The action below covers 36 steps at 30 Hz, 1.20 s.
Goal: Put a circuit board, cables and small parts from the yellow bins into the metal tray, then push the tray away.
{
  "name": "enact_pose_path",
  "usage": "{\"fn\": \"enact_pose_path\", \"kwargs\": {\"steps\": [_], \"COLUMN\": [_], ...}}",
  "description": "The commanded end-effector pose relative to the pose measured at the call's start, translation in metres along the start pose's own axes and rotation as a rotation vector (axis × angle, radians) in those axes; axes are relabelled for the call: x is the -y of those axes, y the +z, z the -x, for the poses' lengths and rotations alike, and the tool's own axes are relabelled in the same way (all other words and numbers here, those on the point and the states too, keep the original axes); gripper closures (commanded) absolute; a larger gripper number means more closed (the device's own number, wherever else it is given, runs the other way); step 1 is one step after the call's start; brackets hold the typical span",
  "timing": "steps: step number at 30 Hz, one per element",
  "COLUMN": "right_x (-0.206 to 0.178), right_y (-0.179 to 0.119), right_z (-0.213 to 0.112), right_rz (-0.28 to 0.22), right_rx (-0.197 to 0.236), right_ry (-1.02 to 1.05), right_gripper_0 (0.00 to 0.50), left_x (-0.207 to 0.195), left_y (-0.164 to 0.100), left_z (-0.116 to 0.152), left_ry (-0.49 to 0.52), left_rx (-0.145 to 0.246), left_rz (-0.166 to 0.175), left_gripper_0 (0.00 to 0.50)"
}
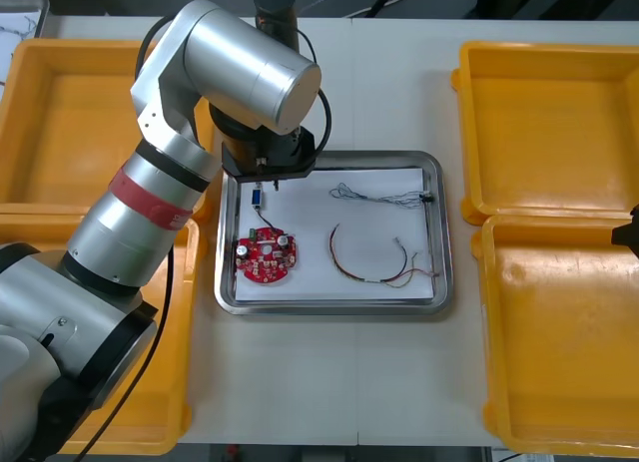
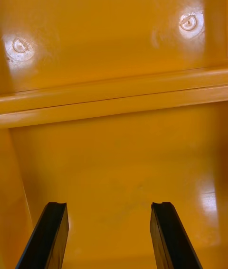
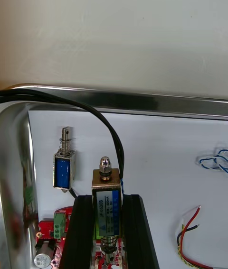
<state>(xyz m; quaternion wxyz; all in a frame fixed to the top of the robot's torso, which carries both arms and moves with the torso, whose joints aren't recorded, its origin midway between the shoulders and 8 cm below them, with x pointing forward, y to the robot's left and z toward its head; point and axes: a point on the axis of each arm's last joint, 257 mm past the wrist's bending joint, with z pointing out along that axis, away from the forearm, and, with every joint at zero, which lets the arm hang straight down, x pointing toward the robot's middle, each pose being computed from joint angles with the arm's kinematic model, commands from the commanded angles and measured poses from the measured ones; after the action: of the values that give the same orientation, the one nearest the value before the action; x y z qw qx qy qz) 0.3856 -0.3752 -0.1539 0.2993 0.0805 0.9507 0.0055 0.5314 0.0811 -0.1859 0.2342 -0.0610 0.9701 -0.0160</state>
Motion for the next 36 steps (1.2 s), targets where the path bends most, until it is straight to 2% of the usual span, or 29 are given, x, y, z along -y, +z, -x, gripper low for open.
{"fn": "enact_pose_path", "kwargs": {"steps": [1, 9, 20, 26, 36], "right_x": [0.013, 0.013, 0.013, 0.013, 0.013], "right_y": [-0.013, -0.013, -0.013, -0.013, -0.013], "right_z": [0.005, 0.005, 0.005, 0.005, 0.005], "right_rz": [-0.038, -0.038, -0.038, -0.038, -0.038], "right_rx": [0.03, 0.03, 0.03, 0.03, 0.03], "right_ry": [0.004, 0.004, 0.004, 0.004, 0.004], "right_gripper_0": [0.0, 0.0, 0.0, 0.0, 0.0], "left_x": [0.026, 0.02, 0.014, 0.012, 0.017], "left_y": [-0.009, 0.003, 0.019, 0.024, 0.027], "left_z": [0.007, 0.001, -0.008, -0.016, -0.028], "left_ry": [0.04, 0.063, 0.092, 0.111, 0.132], "left_rx": [0.046, 0.049, 0.044, 0.026, -0.008], "left_rz": [-0.034, -0.013, -0.015, -0.009, -0.022], "left_gripper_0": [0.5, 0.5, 0.5, 0.5, 0.5]}}
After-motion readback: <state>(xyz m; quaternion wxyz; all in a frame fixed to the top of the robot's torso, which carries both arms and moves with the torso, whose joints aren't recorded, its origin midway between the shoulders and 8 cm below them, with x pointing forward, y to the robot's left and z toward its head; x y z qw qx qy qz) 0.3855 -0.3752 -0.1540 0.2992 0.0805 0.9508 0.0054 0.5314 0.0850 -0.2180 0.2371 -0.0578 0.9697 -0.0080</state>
